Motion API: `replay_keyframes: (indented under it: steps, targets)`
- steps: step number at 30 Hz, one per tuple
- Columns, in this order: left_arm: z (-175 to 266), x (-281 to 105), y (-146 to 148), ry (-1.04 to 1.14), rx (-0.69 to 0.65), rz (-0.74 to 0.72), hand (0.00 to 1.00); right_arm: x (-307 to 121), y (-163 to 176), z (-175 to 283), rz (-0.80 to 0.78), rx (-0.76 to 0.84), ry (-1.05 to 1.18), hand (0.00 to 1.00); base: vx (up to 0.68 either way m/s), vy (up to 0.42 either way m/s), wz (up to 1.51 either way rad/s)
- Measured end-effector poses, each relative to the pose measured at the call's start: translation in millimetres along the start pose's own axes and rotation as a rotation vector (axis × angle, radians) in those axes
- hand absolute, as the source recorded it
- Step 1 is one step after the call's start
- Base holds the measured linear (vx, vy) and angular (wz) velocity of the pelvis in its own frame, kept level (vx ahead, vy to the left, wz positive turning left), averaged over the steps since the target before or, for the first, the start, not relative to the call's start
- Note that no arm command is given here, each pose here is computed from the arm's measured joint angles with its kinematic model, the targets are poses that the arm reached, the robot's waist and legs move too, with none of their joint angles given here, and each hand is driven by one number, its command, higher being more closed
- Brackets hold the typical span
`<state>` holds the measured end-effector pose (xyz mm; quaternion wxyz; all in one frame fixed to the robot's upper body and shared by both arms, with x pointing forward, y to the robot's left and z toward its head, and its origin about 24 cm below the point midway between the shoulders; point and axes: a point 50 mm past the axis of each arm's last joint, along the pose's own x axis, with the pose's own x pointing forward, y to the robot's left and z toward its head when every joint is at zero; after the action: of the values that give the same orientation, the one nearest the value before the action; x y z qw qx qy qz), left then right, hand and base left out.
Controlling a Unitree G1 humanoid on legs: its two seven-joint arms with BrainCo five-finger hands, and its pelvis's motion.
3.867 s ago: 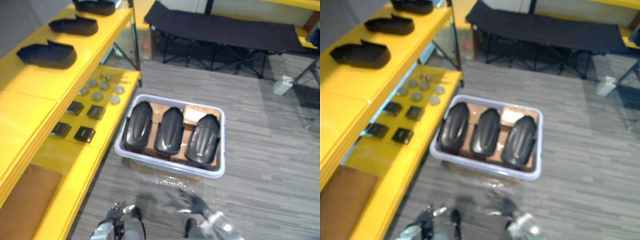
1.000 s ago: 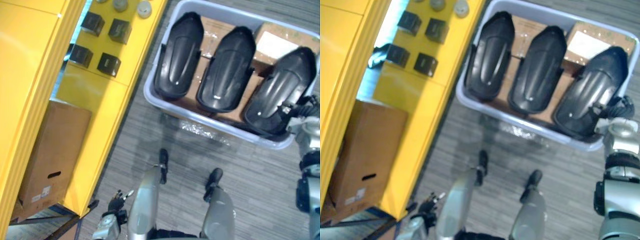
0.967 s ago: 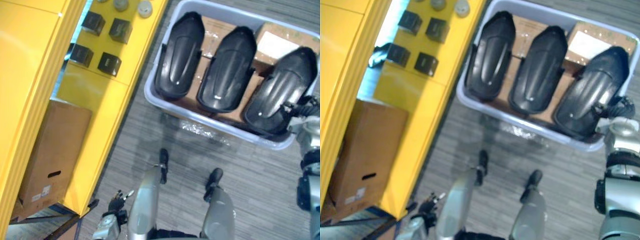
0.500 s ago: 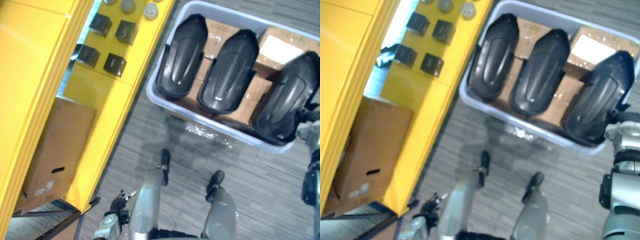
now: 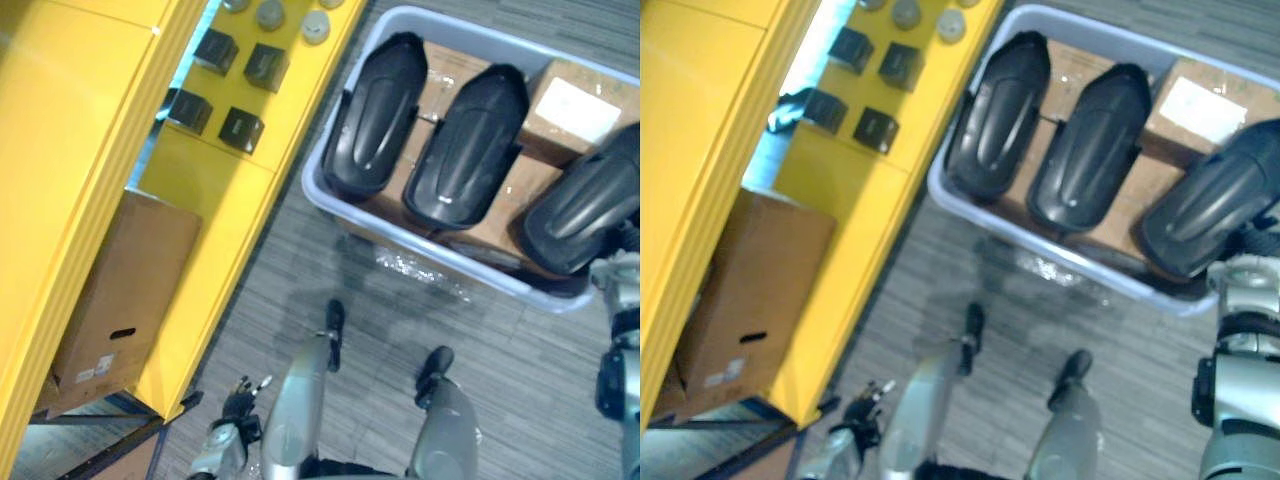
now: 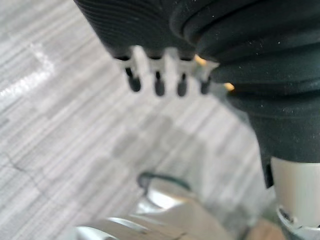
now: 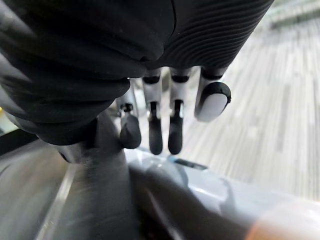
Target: Walk over and take plastic housings, then place them on the shelf
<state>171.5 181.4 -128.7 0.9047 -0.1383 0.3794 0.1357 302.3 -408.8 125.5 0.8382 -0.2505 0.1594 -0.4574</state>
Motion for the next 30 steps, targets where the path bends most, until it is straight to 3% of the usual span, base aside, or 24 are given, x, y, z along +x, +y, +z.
replay_keyframes:
  steps: [7, 13, 20, 26, 30]
  targets:
    - [17.2, 0.1, 9.7, -0.072, -0.104, 0.030, 0.00, -9.0, 5.3, 1.6, -0.068, -0.054, -0.072, 1.00, 0.00, -0.009, -0.06]
    - [22.2, -4.1, 21.1, -0.109, -0.172, 0.058, 0.00, -14.7, -0.2, 10.2, -0.127, -0.003, -0.139, 1.00, 0.04, -0.022, 0.00]
    - [38.4, -10.2, 31.1, -0.203, -0.200, 0.069, 0.00, -32.1, 19.4, 7.1, -0.105, 0.039, -0.172, 1.00, 0.07, -0.025, 0.07]
    - [112.1, -30.9, 19.7, -0.557, -0.296, 0.029, 0.00, -48.7, 32.4, 7.4, -0.089, 0.069, -0.219, 1.00, 0.06, -0.013, 0.02]
    - [179.1, -59.5, -5.4, -0.864, -0.184, 0.013, 0.00, -55.0, 38.6, 10.2, -0.077, 0.069, -0.254, 1.00, -0.01, 0.012, -0.05]
